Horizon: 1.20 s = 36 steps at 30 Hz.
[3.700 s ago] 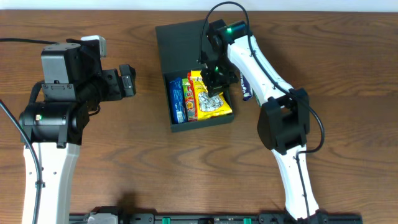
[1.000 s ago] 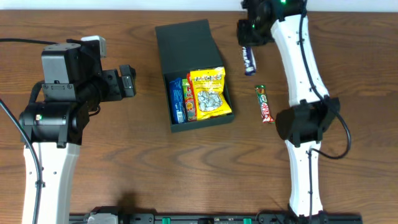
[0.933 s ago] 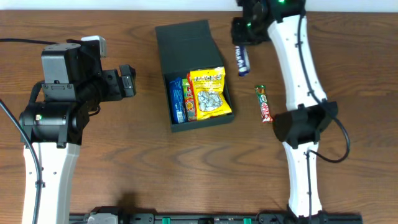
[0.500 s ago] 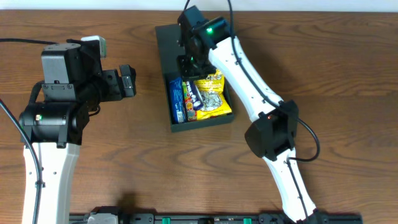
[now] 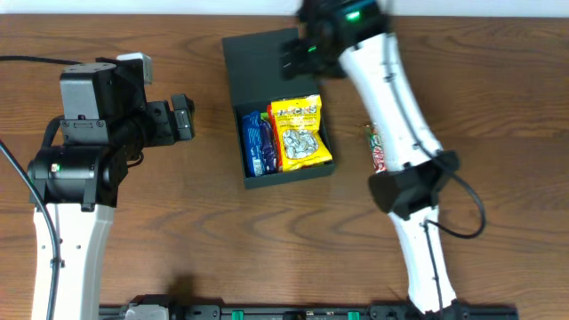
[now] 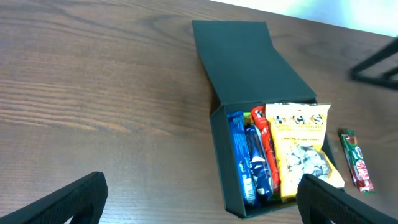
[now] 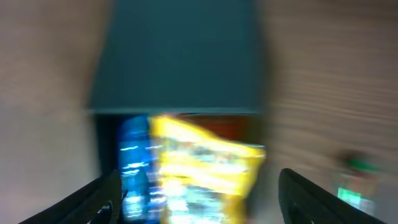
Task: Pack container
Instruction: 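Carry the Dairy Milk bar into the box and release it, then grasp the red-green wafer bar with the right gripper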
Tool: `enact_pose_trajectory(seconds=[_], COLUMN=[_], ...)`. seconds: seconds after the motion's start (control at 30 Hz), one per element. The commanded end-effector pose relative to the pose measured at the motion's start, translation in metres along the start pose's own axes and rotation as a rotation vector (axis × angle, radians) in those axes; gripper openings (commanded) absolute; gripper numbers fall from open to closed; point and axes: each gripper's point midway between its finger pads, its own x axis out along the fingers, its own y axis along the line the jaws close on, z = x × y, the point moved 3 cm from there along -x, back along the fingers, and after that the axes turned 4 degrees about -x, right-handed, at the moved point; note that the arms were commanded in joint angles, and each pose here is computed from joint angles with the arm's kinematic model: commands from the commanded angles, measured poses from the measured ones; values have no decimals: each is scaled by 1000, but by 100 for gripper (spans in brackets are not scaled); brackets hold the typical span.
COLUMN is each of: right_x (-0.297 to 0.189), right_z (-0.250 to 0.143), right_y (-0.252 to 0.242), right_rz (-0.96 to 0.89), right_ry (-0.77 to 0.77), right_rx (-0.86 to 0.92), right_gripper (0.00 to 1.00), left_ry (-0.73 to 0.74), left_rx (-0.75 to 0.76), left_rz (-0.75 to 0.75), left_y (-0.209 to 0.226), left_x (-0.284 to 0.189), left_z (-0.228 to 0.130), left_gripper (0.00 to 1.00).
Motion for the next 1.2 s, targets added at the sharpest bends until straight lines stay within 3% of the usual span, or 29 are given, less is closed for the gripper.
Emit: enact_pose_trajectory(seconds=[0.0, 0.2, 0.43, 0.77, 0.93, 1.03, 1.17], right_x=[0, 51, 99, 133, 141, 144, 144], right_z=[4, -39, -85, -111, -117, -118, -113], right_y=[-76, -144, -143, -142, -143, -144, -143], right_rz=[-198, -269, -217, -169, -170, -169, -169], right_ry=[18, 265, 453, 513, 518, 516, 498], right_rx=[59, 158, 130, 116, 118, 117, 119], right_gripper=[80, 73, 69, 60, 47, 34, 26], left_ry=[-14, -21, -21, -21, -21, -21, -21], left_rx=[15, 22, 22, 22, 22, 22, 22], left_rz=[7, 32, 32, 32, 32, 32, 32], left_y=[0, 4, 4, 4, 4, 4, 4], left_x=[-4, -4, -4, -4, -4, -4, -4], left_z=[5, 6, 6, 6, 6, 6, 6], left_gripper=[98, 98, 98, 98, 98, 98, 98])
